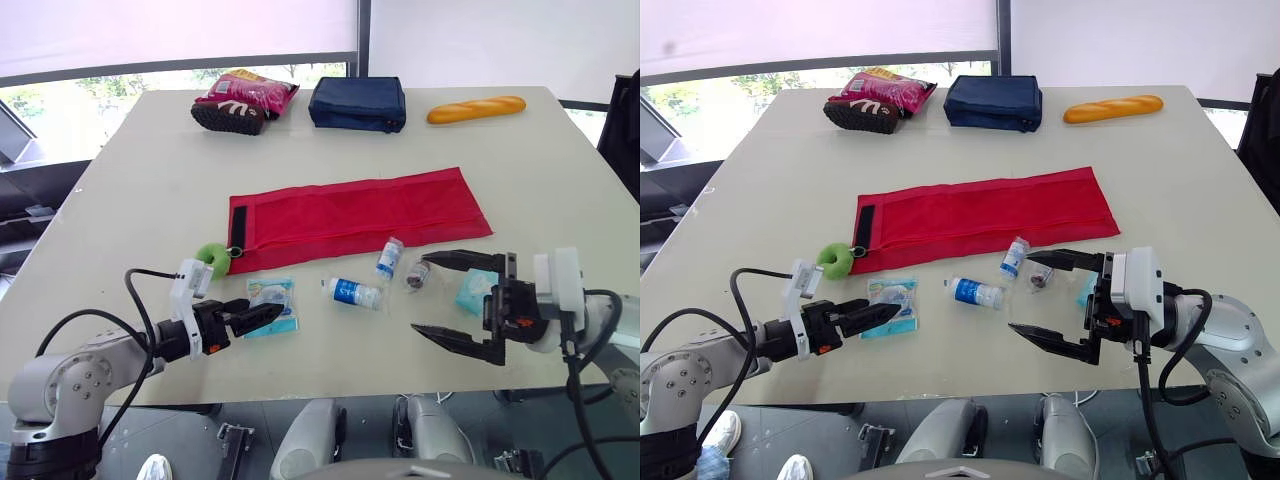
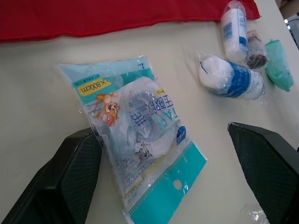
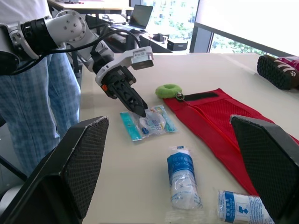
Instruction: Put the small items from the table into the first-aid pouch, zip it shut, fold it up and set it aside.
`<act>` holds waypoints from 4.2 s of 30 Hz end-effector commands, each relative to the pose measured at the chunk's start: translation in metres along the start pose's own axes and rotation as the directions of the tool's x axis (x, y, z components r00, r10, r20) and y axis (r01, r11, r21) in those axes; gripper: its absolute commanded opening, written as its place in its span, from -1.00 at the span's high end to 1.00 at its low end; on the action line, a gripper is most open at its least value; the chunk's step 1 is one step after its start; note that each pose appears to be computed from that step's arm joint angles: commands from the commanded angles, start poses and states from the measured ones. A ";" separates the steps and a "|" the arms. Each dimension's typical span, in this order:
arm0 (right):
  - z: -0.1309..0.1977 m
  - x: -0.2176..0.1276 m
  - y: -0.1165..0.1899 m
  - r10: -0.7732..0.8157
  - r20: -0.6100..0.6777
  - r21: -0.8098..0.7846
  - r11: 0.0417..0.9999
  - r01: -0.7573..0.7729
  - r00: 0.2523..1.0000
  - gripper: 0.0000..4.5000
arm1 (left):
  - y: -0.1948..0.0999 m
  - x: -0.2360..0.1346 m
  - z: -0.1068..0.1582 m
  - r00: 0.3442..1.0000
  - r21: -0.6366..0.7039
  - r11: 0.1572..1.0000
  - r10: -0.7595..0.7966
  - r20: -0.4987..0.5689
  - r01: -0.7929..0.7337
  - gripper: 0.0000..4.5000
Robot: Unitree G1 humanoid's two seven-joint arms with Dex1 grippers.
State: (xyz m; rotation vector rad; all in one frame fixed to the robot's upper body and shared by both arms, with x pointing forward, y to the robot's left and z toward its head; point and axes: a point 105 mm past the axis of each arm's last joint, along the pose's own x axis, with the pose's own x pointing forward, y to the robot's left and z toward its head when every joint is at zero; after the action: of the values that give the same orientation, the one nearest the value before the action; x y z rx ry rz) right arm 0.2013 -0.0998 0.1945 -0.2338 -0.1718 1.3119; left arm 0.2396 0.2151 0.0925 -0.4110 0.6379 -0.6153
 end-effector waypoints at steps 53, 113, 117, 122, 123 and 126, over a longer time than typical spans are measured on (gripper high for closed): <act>0.026 0.073 -0.087 -0.454 0.038 0.686 0.660 0.307 0.890 0.19 | -0.143 0.098 0.109 0.815 0.124 0.902 -0.428 0.390 0.414 1.00; -0.002 0.047 -0.072 -0.377 -0.083 0.709 0.628 0.320 0.923 0.97 | 0.002 0.004 0.120 0.987 0.540 0.840 -0.041 0.157 -0.051 -0.88; -0.010 0.050 -0.062 -0.367 -0.104 0.725 0.608 0.324 0.924 0.97 | 0.039 -0.009 0.120 0.995 0.664 0.741 0.073 0.068 -0.099 -0.88; -0.012 0.054 -0.058 -0.367 -0.109 0.730 0.601 0.325 0.924 0.97 | 0.051 0.002 0.125 0.996 0.704 0.705 0.074 0.039 -0.080 -0.88; -0.012 0.054 -0.058 -0.367 -0.109 0.731 0.600 0.325 0.924 0.97 | 0.053 0.004 0.124 0.996 0.719 0.691 0.080 0.026 -0.074 -0.88; -0.011 0.054 -0.059 -0.373 -0.105 0.730 0.601 0.327 0.922 0.97 | 0.058 0.019 0.123 0.995 0.764 0.642 0.095 0.004 -0.065 -0.88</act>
State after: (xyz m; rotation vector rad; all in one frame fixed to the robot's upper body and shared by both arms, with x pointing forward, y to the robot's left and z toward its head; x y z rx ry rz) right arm 0.2778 -0.0642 0.1868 0.5250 0.3228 0.8655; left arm 0.3514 0.2685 0.1401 0.3846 0.3929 -0.7416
